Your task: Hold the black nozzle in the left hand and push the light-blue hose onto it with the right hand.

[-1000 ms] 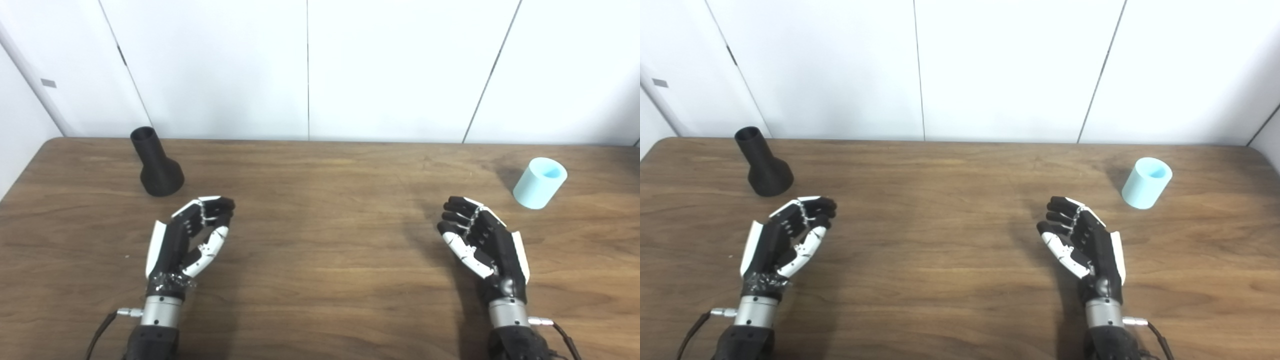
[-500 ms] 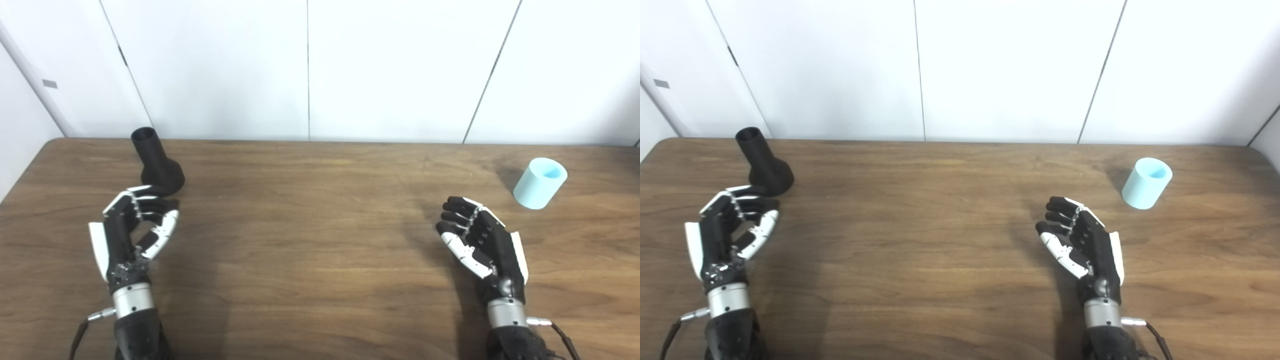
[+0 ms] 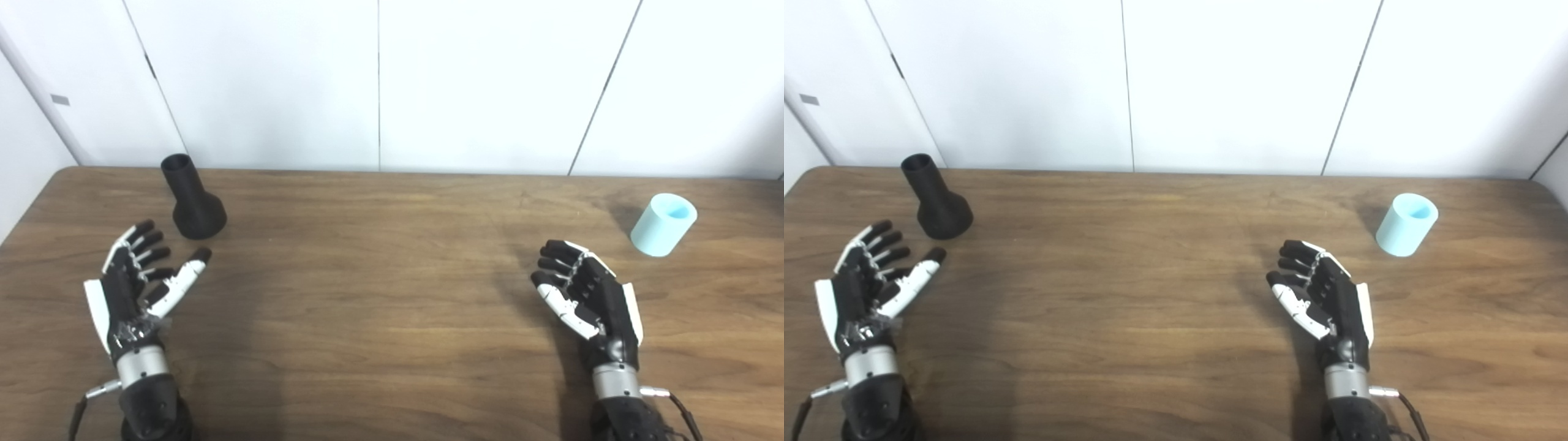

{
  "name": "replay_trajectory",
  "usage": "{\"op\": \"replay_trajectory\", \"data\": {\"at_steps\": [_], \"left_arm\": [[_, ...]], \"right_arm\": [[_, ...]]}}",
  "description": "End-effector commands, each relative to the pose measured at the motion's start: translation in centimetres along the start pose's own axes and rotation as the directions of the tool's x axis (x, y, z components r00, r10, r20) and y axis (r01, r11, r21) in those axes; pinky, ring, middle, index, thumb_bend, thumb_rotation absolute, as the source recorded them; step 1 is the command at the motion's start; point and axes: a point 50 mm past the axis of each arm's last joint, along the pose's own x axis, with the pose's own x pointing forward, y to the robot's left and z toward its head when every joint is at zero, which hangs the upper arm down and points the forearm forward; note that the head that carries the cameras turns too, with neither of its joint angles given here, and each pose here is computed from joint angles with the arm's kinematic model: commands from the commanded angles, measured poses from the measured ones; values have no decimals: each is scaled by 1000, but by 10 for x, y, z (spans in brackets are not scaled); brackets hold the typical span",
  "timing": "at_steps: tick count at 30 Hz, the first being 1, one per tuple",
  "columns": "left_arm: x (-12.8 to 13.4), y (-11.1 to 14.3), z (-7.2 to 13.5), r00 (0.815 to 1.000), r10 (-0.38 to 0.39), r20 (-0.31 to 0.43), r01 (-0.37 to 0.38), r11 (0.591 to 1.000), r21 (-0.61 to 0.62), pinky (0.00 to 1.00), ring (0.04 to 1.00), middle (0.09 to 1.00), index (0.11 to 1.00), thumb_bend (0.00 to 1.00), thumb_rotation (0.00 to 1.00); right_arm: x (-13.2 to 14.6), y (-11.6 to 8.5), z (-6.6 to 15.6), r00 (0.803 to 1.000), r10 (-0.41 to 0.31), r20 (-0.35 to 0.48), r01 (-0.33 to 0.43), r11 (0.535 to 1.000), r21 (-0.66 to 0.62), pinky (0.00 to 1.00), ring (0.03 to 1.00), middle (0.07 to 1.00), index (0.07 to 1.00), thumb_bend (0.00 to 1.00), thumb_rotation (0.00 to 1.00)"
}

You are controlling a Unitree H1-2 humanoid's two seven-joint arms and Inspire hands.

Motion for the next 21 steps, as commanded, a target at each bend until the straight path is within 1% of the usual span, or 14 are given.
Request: {"op": "replay_trajectory", "data": {"at_steps": [1,2,4,5,7,8,9,11,13,16,18,21], "left_arm": [[9,-1,25,997,-2,81,0,1000,15,520,700,778,851,985,282],[11,1,28,997,-17,80,15,1000,23,534,710,788,870,985,284],[13,2,30,997,-42,72,39,998,42,633,778,836,915,963,285],[17,5,28,996,-60,64,56,996,62,666,798,849,925,954,286],[26,12,22,995,-80,52,75,993,93,777,860,877,936,949,308],[33,16,15,995,-87,46,81,990,119,809,876,886,939,947,312],[39,20,8,995,-90,38,84,986,143,818,877,886,934,969,333],[49,25,0,995,-99,27,93,980,175,824,882,890,931,995,365],[57,29,-7,994,-111,15,106,974,198,839,902,915,949,995,369],[70,35,-18,992,-129,-8,128,969,212,845,910,927,955,999,366],[78,38,-23,991,-132,-29,135,960,246,841,916,937,959,1000,379],[85,40,-27,992,-117,-45,125,946,297,822,893,918,931,1000,409]], "right_arm": [[8,-4,12,997,-2,77,1,1000,5,602,682,686,659,264,165],[8,-5,11,997,-3,76,2,1000,3,607,683,686,660,263,175],[9,-8,11,997,-4,78,4,1000,2,617,686,687,659,262,163],[10,-10,11,997,-4,83,5,1000,-11,618,687,687,658,262,160],[11,-14,10,996,-3,93,6,999,-32,612,681,683,654,267,195],[11,-16,10,996,-3,90,6,999,-35,610,679,681,653,267,200],[12,-18,10,996,-3,87,6,999,-35,613,682,683,653,266,198],[12,-21,10,997,-4,78,7,1000,-29,622,690,688,657,264,165],[13,-24,9,998,-9,63,10,1000,-15,635,700,695,669,262,131],[13,-29,9,998,-10,59,10,1000,-3,641,704,698,676,262,125],[14,-33,8,998,-8,63,8,1000,-4,649,708,702,684,265,112],[15,-38,6,998,-5,69,4,1000,2,641,702,703,686,267,99]]}}
